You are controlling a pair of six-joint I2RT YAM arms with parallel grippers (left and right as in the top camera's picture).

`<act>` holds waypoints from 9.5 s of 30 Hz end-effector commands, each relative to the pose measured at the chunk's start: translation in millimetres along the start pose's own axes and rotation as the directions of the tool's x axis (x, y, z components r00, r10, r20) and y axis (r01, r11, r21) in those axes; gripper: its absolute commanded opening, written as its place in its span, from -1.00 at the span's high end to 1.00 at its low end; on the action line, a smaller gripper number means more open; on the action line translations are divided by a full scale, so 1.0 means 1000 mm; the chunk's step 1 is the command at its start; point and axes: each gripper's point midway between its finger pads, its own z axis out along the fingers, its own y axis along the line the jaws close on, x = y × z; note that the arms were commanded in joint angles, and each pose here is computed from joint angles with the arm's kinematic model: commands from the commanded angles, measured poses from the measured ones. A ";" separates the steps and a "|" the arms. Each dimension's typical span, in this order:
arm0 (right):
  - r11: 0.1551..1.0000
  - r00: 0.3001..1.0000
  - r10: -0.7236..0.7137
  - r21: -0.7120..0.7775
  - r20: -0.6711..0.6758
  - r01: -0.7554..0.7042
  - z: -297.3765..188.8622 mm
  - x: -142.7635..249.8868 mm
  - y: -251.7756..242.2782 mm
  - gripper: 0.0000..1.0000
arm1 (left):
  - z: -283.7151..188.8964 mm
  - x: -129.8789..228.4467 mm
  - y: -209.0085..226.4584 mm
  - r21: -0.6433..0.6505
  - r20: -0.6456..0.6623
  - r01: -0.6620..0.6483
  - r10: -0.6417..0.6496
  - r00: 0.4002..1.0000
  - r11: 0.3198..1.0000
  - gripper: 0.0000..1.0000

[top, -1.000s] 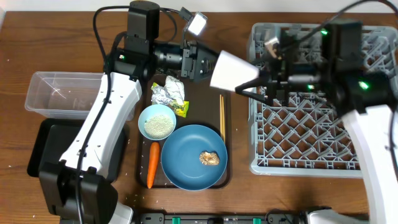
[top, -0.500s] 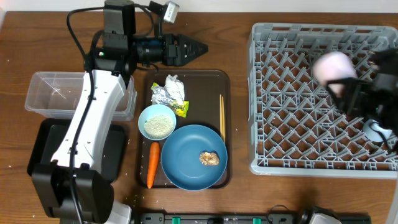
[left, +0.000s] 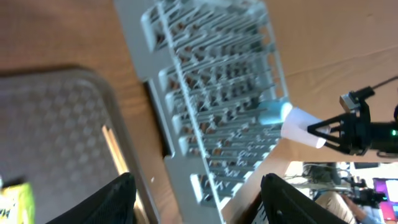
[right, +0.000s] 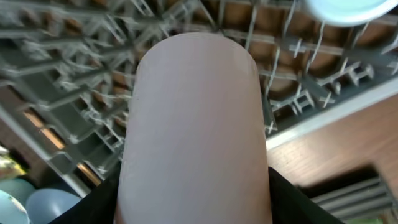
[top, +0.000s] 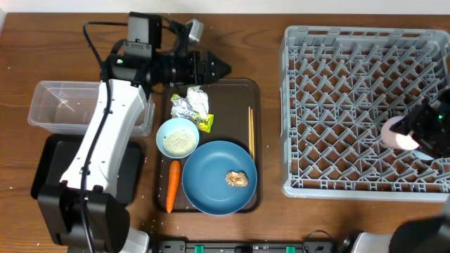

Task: Sort waste into correct bins and load items into the dishwasher rack
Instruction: 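Place the pink cup in the rack with the right gripper, then grasp the white tissue on the brown tray with the left gripper, then drop the tissue into the clear plastic bin with the left gripper, then grasp the green snack wrapper with the left gripper, then grasp the light-blue rice bowl with the left gripper and lift it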

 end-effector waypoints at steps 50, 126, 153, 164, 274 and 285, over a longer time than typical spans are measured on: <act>0.624 0.703 -0.515 -0.348 0.490 0.700 -0.091 0.047 0.195 -0.52 | -0.032 0.076 0.154 -0.743 -0.084 -0.036 -0.039 0.996 0.668 -0.31; 0.592 0.684 -0.554 -0.354 0.474 0.724 -0.080 0.054 0.213 -0.50 | -0.033 0.006 0.206 -0.791 0.166 0.084 0.080 0.983 0.606 -0.31; 0.593 0.686 -0.555 -0.354 0.471 0.723 -0.080 0.054 0.212 -0.52 | 0.030 0.023 0.233 -0.814 0.070 0.014 0.075 0.995 0.580 0.41; 0.594 0.686 -0.555 -0.354 0.470 0.723 -0.080 0.054 0.212 -0.52 | -0.065 0.004 0.176 -0.896 0.171 0.071 0.192 0.967 0.438 0.88; 0.616 0.674 -0.547 -0.306 0.497 0.726 -0.080 0.043 0.211 -0.59 | 0.053 0.150 0.202 -0.842 -0.200 -0.018 -0.280 0.939 0.539 0.74; 0.624 0.673 -0.547 -0.294 0.497 0.724 -0.079 0.041 0.209 -0.60 | 0.048 0.146 0.214 -0.876 -0.191 -0.047 -0.255 0.948 0.480 0.88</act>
